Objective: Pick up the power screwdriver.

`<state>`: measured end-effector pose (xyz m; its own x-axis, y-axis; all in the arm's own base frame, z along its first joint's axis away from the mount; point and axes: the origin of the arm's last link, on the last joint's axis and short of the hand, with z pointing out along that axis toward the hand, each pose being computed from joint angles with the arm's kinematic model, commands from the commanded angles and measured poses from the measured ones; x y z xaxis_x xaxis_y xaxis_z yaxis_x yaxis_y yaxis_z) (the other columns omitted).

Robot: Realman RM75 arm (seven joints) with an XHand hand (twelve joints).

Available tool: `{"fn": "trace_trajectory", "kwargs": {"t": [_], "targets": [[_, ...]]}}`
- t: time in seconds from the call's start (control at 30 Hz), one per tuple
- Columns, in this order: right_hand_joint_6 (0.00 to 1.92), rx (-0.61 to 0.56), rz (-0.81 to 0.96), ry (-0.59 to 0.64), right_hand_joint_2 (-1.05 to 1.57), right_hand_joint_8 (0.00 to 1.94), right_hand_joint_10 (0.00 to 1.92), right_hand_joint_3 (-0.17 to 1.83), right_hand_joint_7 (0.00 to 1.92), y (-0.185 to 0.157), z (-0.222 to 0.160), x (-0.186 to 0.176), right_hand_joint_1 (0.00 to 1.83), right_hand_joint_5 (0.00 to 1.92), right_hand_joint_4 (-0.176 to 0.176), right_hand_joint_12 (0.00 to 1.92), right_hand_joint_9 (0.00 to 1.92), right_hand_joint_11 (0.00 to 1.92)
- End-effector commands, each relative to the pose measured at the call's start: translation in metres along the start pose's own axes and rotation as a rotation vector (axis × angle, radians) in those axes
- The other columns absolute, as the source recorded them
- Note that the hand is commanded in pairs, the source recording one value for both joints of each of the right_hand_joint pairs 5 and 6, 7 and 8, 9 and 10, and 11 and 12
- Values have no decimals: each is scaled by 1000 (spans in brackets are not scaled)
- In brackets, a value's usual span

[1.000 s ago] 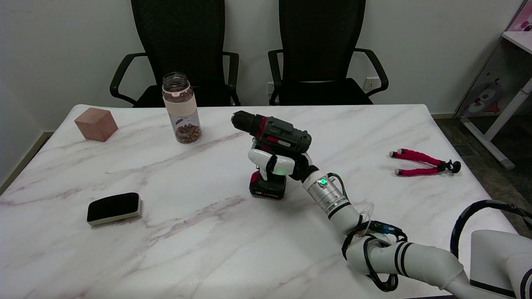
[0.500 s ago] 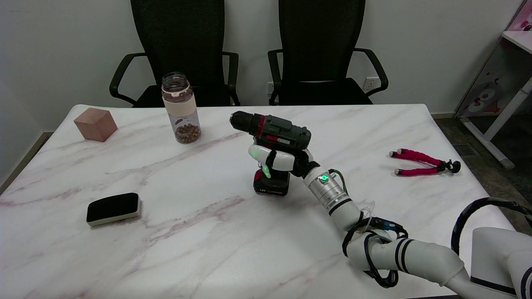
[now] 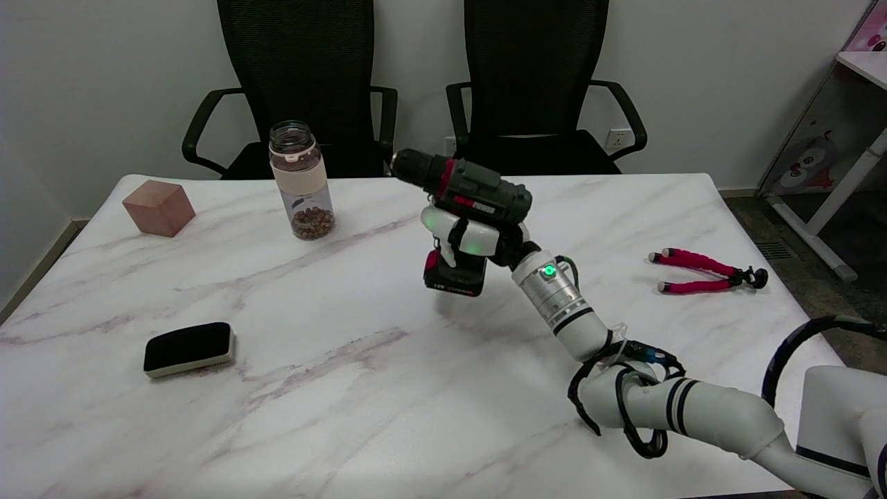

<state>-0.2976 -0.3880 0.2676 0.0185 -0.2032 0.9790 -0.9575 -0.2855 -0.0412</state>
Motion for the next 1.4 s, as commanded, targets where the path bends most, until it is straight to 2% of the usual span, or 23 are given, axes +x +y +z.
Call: {"fn": "trace_trajectory", "kwargs": {"t": [0.03, 0.9, 1.4], "targets": [[1920, 140, -16, -3, 765, 1920, 1920, 731, 1920, -55, 22, 28, 887, 1920, 176, 1830, 1920, 1830], [1920, 218, -101, -28, 775, 1920, 1920, 763, 1920, -112, 47, 63, 892, 1920, 176, 1827, 1920, 1827], [1920, 203, -69, -59, 762, 1920, 1920, 761, 1920, -108, 39, 49, 890, 1920, 176, 1847, 1920, 1847]]}}
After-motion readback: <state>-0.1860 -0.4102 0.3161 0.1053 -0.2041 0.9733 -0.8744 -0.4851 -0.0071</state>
